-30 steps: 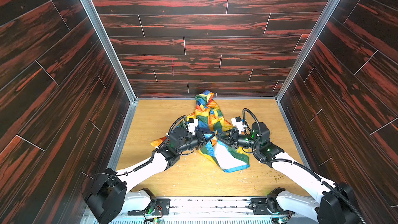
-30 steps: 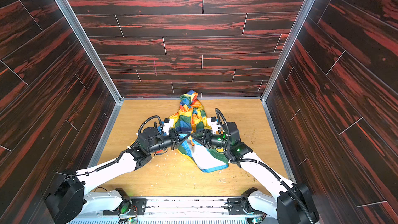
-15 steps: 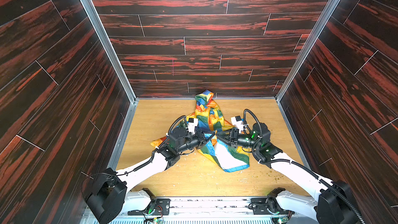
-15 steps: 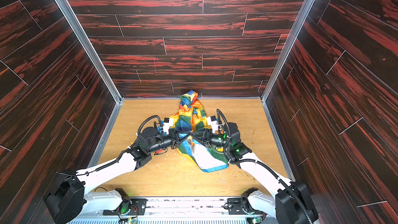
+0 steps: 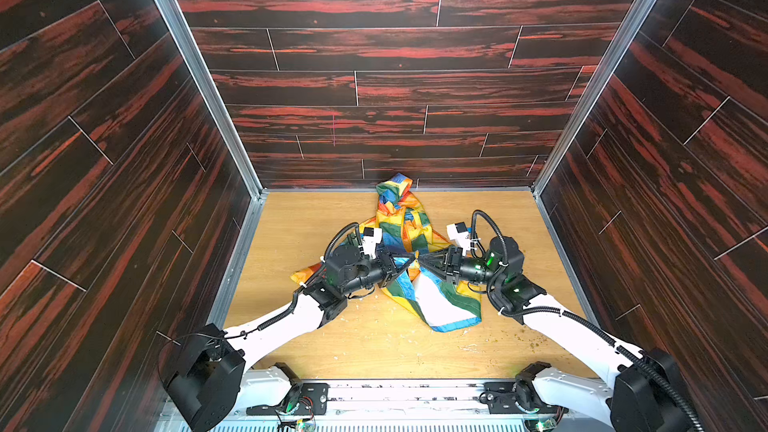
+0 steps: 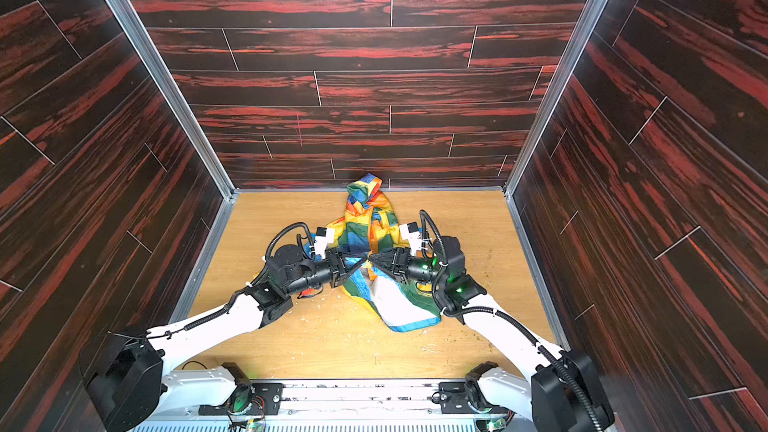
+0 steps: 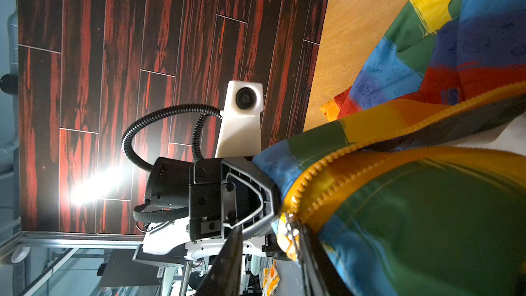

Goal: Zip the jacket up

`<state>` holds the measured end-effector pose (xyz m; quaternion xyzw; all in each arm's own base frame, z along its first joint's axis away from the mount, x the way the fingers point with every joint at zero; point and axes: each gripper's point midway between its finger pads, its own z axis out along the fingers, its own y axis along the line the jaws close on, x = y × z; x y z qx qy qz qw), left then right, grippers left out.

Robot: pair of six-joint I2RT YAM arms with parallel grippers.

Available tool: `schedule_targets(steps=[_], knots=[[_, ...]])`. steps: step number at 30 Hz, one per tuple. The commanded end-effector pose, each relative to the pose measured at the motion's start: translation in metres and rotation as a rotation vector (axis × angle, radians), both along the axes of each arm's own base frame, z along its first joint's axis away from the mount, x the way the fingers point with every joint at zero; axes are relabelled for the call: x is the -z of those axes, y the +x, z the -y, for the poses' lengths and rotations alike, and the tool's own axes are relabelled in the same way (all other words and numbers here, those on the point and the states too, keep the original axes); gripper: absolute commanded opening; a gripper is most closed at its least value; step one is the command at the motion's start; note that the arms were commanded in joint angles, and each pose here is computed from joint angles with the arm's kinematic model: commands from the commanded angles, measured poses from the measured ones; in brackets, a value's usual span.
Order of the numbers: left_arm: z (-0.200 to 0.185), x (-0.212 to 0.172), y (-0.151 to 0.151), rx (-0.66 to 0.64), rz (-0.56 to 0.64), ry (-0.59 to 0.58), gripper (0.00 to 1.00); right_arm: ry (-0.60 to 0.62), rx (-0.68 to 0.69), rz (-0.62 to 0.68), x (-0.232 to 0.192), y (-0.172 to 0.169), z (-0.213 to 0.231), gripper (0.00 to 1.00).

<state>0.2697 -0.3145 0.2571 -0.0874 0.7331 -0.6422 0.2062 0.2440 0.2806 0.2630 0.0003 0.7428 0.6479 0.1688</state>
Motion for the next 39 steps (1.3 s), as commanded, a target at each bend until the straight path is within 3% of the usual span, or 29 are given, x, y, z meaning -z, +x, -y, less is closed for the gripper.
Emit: schedule_targets(steps=[1, 29, 39], knots=[[0.001, -0.004, -0.001, 0.01, 0.014, -0.019, 0.0, 0.003, -0.01, 0.012, 0.0, -0.003, 0.001, 0.31], [0.001, -0.003, -0.005, 0.027, 0.004, -0.018, 0.0, -0.063, 0.012, 0.01, 0.011, 0.004, 0.009, 0.0], [0.002, 0.001, -0.011, 0.058, -0.015, -0.003, 0.0, -0.123, 0.034, 0.055, 0.008, 0.014, 0.013, 0.0]])
